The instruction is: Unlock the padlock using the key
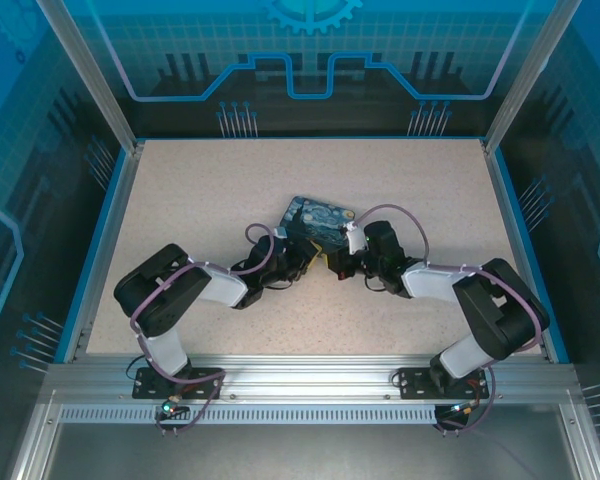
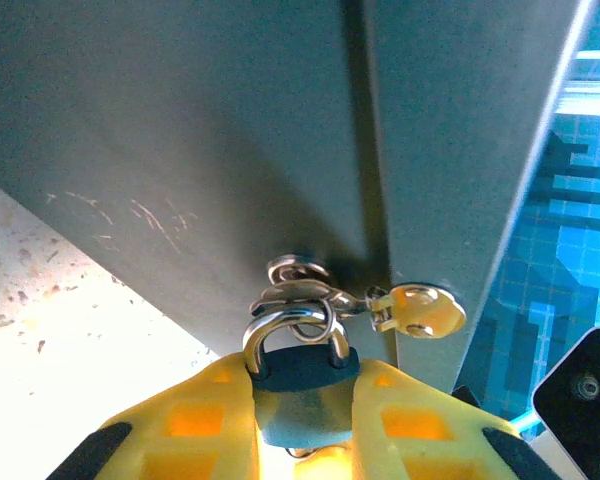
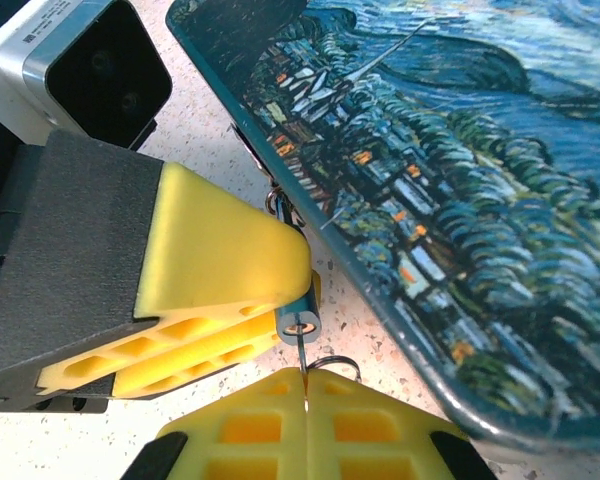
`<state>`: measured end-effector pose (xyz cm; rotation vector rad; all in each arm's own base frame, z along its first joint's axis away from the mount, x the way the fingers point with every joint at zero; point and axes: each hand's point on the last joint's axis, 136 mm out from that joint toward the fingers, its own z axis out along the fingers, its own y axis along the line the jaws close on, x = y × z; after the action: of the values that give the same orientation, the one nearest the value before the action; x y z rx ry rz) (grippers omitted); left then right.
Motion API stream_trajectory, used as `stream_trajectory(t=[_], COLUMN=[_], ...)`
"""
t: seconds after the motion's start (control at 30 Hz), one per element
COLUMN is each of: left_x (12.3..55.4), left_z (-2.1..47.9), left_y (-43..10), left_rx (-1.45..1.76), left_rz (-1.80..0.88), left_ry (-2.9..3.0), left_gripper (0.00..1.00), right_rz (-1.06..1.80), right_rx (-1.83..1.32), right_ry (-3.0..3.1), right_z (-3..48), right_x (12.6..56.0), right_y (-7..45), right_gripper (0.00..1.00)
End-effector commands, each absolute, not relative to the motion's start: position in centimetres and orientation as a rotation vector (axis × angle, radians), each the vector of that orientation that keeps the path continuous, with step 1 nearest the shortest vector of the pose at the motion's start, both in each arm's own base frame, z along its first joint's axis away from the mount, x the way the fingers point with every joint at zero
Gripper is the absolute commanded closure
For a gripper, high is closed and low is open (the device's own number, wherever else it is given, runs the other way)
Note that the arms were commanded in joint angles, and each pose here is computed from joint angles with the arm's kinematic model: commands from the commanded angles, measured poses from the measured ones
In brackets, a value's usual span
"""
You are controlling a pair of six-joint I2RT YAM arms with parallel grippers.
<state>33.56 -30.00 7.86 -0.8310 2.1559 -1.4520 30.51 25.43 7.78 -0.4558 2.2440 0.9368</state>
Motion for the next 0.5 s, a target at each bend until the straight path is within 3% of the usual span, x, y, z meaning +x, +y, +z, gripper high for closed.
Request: stream_trajectory(t=[0.0, 0.33, 0.47], left_x=[33.5, 33.1, 32.8], left_z=[9.5, 6.2, 5.7], left_y=[-31.6, -31.1, -30.8], left_rx=[-0.78, -0.84, -0.828], left_rz=[-1.542, -1.513, -1.482], left_ry=[2.134, 2.169, 2.177], left_gripper=[0.96, 0.94, 0.75], right_rz=[1.016, 0.964, 0.94], right_rx=[-0.48, -0.408, -0.415], right_ry=[2.176, 2.323, 2.383], right_z=[9.6, 6.4, 6.0], right_x=[31.1, 28.6, 28.4], right_y=[27.5, 27.2, 27.2], right_gripper=[1.0, 1.0, 1.0])
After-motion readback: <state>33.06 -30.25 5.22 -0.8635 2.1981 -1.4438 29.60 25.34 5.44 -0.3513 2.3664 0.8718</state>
